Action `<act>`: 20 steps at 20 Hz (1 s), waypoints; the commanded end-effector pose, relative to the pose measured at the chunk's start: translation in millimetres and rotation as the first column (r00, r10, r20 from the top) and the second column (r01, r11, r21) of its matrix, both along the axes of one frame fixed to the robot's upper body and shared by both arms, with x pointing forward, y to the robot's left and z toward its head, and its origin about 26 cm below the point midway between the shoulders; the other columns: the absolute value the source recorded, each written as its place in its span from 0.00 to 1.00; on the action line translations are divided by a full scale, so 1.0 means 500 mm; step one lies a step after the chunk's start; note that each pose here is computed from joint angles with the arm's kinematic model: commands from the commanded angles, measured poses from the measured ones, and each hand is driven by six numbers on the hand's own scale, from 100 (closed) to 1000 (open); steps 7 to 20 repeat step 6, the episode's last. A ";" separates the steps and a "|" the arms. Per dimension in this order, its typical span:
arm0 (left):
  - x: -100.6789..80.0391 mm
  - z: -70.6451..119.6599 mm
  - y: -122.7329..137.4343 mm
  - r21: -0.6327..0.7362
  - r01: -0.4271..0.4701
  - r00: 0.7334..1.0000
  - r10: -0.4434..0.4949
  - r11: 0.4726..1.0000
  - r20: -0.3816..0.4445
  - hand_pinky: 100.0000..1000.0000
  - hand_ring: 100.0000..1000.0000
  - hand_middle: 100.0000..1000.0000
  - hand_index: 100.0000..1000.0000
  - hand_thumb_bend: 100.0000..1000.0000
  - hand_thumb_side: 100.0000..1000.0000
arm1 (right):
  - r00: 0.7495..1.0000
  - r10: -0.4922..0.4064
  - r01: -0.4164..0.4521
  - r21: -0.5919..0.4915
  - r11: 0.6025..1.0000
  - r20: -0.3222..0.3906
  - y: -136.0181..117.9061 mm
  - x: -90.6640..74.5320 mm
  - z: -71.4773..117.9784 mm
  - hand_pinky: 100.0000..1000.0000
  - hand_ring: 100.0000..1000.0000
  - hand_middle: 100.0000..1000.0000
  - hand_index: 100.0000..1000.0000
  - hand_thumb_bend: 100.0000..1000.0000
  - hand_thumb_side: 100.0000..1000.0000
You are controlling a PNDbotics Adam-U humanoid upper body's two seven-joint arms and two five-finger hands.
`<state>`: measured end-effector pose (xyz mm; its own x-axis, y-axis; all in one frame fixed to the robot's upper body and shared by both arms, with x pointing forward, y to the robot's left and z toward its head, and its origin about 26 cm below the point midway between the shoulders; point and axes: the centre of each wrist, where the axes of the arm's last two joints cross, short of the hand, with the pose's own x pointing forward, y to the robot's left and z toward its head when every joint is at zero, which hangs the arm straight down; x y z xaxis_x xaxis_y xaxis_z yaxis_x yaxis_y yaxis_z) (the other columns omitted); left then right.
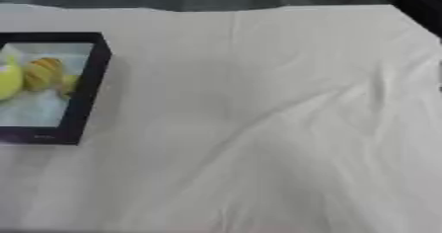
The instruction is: Pick up the objects with one hand, pass them to the other hand, and then place them into the box on the other side of the table.
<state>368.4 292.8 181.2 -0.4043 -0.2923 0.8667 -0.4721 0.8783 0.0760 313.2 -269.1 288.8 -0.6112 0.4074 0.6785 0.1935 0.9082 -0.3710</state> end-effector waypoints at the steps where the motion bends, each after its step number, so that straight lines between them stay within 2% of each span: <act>1: -0.002 0.021 -0.014 -0.063 0.122 0.987 -0.115 0.990 0.111 0.62 0.96 0.71 0.76 0.13 1.00 | 0.999 0.027 -0.027 0.016 1.000 0.024 -0.014 0.001 0.006 0.80 0.89 0.72 0.83 0.21 0.29; 2: -0.003 0.023 -0.020 -0.076 0.157 0.980 -0.146 0.985 0.132 0.62 0.96 0.71 0.76 0.16 0.93 | 0.999 0.039 -0.040 0.029 0.999 0.017 -0.018 0.004 0.000 0.80 0.89 0.72 0.83 0.19 0.32; 4: -0.006 0.027 -0.032 -0.097 0.216 0.966 -0.198 0.972 0.164 0.62 0.96 0.71 0.77 0.31 0.71 | 0.998 0.057 -0.056 0.065 0.996 -0.006 -0.027 0.012 -0.012 0.79 0.89 0.71 0.82 0.17 0.34; 6: -0.007 0.028 -0.043 -0.116 0.256 0.956 -0.233 0.960 0.181 0.61 0.97 0.72 0.77 0.33 0.69 | 0.997 0.069 -0.065 0.114 0.991 -0.030 -0.034 0.019 -0.022 0.79 0.89 0.71 0.81 0.15 0.34; 20: -0.007 0.028 -0.043 -0.116 0.256 0.956 -0.233 0.960 0.181 0.61 0.97 0.72 0.77 0.33 0.69 | 0.997 0.069 -0.065 0.114 0.991 -0.030 -0.034 0.019 -0.022 0.79 0.89 0.71 0.81 0.15 0.34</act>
